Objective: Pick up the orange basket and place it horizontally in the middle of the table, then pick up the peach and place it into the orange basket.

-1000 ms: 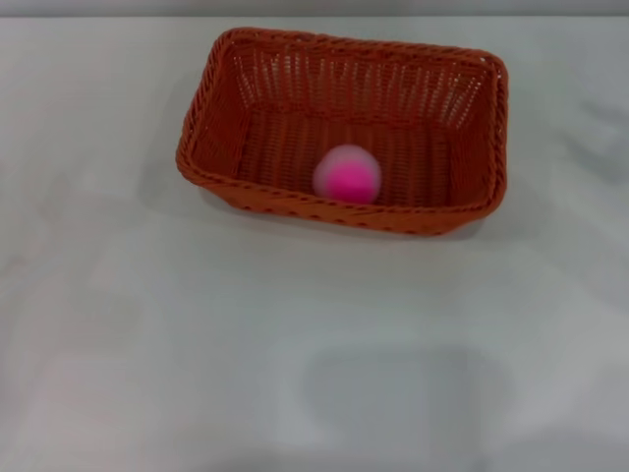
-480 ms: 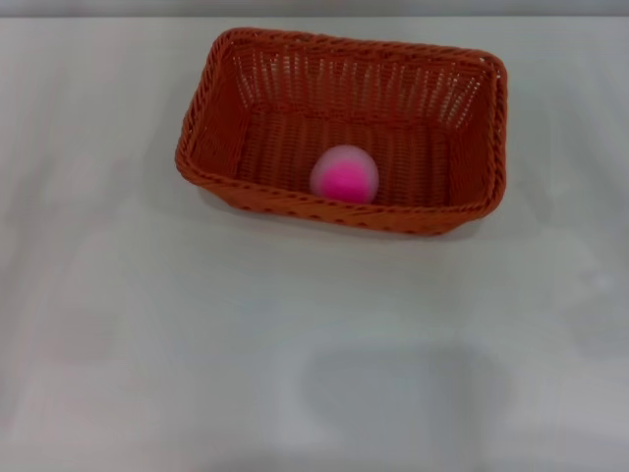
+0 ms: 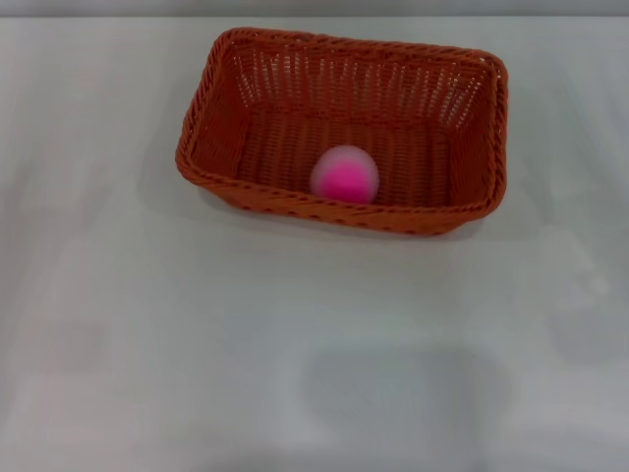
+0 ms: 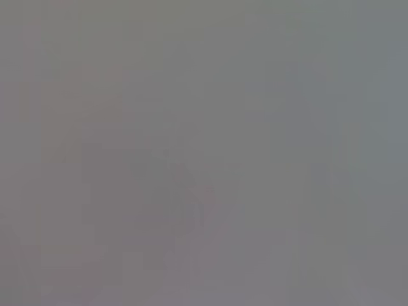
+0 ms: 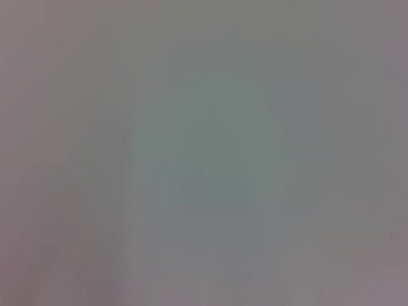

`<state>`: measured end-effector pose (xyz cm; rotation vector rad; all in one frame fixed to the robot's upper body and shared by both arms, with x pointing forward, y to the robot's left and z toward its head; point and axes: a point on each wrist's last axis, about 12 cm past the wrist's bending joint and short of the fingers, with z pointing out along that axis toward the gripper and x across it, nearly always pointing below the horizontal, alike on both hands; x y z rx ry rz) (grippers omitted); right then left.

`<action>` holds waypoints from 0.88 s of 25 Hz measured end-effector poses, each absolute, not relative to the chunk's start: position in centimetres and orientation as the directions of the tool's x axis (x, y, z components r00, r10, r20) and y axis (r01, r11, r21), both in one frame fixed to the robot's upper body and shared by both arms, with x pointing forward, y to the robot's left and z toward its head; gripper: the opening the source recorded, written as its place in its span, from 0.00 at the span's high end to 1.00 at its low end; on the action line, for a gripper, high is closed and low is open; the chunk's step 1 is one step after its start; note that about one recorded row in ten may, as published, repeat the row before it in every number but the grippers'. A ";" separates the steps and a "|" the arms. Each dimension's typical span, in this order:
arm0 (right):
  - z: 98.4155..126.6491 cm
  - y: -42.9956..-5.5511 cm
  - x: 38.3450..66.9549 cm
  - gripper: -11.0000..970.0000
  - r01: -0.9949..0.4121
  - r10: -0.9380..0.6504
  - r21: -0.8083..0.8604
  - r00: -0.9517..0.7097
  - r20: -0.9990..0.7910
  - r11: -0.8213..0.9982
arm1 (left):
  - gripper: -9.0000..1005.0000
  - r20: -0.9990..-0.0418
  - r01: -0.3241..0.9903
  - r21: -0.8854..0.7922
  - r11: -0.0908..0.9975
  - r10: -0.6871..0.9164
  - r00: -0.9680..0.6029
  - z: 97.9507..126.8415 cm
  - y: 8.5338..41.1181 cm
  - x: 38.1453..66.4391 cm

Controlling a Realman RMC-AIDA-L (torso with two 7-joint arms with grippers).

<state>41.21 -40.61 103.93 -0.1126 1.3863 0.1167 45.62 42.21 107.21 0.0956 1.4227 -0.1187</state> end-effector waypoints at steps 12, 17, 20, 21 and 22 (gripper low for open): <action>103.4 -39.6 41.5 0.30 -0.144 0.037 0.011 0.178 -0.983 0.989 | 0.12 -0.986 0.124 0.002 0.992 -0.018 0.163 106.9 41.8 45.8; 103.2 -39.3 41.5 0.30 -0.146 0.050 0.024 0.176 -0.983 0.989 | 0.12 -0.984 0.124 -0.002 0.992 -0.024 0.178 107.0 41.7 45.8; 103.2 -39.3 41.5 0.30 -0.143 0.049 0.025 0.170 -0.984 0.989 | 0.12 -0.983 0.121 -0.007 0.993 -0.029 0.180 107.0 41.7 45.8; 103.1 -39.3 41.5 0.30 -0.141 0.049 0.025 0.167 -0.985 0.990 | 0.12 -0.983 0.120 -0.010 0.993 -0.031 0.179 106.9 41.7 45.7; 103.1 -39.3 41.5 0.30 -0.141 0.049 0.026 0.166 -0.985 0.990 | 0.12 -0.983 0.118 -0.012 0.993 -0.033 0.180 106.9 41.7 45.7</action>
